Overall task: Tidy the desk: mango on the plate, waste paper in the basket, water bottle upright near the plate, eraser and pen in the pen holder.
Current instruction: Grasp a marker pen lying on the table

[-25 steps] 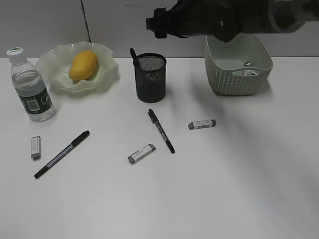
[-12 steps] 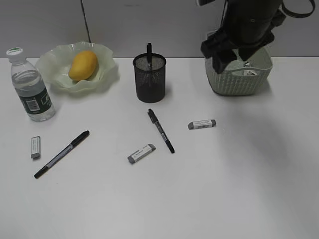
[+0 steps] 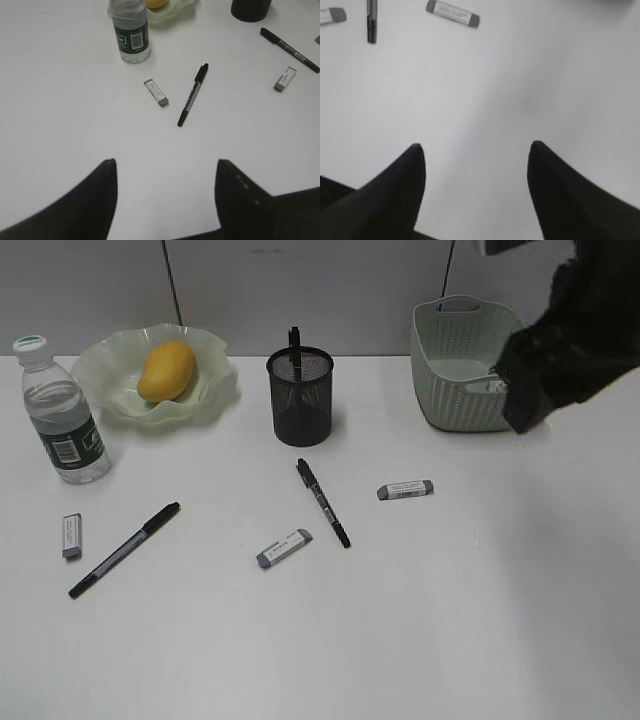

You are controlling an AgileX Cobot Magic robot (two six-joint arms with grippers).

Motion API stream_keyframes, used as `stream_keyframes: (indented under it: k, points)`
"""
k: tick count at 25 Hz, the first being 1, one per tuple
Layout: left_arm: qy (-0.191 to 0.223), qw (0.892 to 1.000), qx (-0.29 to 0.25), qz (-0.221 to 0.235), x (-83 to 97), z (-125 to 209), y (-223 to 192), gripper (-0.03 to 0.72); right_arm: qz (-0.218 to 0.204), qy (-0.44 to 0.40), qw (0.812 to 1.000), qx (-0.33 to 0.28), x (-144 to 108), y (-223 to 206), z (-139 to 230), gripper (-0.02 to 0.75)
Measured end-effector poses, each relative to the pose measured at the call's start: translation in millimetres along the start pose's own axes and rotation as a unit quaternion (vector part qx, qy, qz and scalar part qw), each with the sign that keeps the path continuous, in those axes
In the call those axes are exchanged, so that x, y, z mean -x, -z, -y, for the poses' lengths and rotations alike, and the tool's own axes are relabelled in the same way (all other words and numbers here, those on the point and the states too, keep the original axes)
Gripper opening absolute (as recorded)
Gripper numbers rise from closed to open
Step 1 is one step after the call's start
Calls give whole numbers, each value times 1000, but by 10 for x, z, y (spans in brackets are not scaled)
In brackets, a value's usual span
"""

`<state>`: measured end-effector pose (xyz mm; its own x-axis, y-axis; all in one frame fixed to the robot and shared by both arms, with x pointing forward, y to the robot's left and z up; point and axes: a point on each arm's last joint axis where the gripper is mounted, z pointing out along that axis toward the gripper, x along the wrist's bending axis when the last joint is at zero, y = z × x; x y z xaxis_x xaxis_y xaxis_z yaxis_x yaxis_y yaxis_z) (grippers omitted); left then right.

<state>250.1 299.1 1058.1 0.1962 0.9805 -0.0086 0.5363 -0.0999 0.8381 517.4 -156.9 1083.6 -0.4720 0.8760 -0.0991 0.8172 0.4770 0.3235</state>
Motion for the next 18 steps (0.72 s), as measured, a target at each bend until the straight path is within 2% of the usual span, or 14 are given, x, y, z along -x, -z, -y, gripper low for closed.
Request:
stream_keyframes:
  k: [4, 10, 18]
  points:
    - [0, 1000, 0, 0, 0, 0, 0, 466, -17, -9, 1000, 19, -28, 193, 474, 508]
    - [0, 1000, 0, 0, 0, 0, 0, 466, -21, -12, 998, 57, -34, 397, 1091, 508]
    - [0, 1000, 0, 0, 0, 0, 0, 466, -49, -33, 983, 171, -80, 699, 1831, 508]
